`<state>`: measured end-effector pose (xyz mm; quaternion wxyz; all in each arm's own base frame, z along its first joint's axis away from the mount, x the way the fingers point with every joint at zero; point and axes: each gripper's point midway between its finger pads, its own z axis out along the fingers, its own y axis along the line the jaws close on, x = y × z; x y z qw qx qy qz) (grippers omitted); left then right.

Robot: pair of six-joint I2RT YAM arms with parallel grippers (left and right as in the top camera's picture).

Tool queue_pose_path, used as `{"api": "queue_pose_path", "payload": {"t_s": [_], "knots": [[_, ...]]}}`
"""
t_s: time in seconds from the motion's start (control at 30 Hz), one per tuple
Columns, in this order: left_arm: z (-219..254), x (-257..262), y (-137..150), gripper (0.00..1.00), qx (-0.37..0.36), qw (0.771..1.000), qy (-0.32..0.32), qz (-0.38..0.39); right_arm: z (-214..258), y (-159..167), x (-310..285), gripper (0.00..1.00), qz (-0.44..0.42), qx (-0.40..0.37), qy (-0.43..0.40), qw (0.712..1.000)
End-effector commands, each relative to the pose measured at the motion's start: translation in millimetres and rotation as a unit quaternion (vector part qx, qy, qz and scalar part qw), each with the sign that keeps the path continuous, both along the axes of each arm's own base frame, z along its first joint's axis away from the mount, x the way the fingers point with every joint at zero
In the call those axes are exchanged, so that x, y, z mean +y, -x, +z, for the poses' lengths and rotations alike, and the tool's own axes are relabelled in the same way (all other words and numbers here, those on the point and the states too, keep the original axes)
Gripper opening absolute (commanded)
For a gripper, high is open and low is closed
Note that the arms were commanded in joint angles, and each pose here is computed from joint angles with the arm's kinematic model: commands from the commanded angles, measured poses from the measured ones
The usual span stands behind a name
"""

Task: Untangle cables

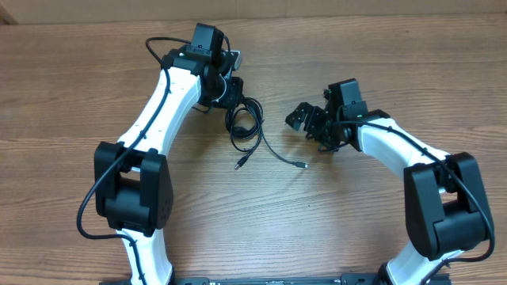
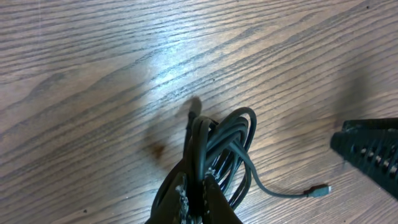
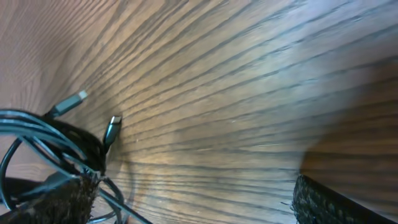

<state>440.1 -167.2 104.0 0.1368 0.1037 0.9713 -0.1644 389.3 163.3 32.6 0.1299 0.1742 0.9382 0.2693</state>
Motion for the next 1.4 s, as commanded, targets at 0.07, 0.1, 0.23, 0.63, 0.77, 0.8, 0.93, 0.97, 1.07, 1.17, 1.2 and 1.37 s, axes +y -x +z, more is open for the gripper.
{"api": "queue_pose_path", "payload": {"t_s": [0.07,0.1,0.23,0.63,0.77,0.8,0.93,0.97,1.07,1.17,1.2,1.37], "knots": [[10,-5,2,0.04,0.001,1.000,0.013,0.012,10,-3,7,1.00,0.001,0.005,-0.025,1.000],[11,-7,2,0.04,-0.001,1.000,0.016,0.004,12,-2,11,1.00,0.007,0.007,-0.032,0.999],[20,-30,13,0.04,-0.023,0.992,0.063,-0.108,16,3,24,1.00,0.029,0.007,-0.054,0.998],[23,-36,18,0.04,-0.040,0.982,0.072,-0.168,12,13,51,0.98,0.081,-0.023,-0.010,0.996],[20,-32,23,0.04,-0.048,0.976,0.055,-0.206,9,9,43,0.98,0.066,-0.027,0.013,0.997],[19,-31,22,0.04,-0.050,0.976,0.053,-0.205,8,9,42,0.98,0.057,-0.024,0.015,0.998],[22,-33,17,0.04,-0.050,0.980,0.062,-0.183,9,10,46,1.00,0.048,-0.015,0.002,0.999],[23,-35,16,0.04,-0.046,0.981,0.073,-0.172,11,11,51,1.00,0.055,-0.018,-0.007,0.998],[32,-48,21,0.04,-0.027,0.980,0.123,-0.155,27,6,71,1.00,0.099,-0.056,-0.050,0.992],[40,-59,28,0.04,-0.011,0.974,0.169,-0.154,30,1,72,1.00,0.097,-0.067,-0.051,0.992],[45,-64,31,0.04,-0.008,0.969,0.190,-0.160,28,-1,68,1.00,0.090,-0.069,-0.039,0.993],[72,-86,43,0.04,-0.001,0.938,0.287,-0.192,21,-6,56,1.00,0.066,-0.072,-0.002,0.995]]}}
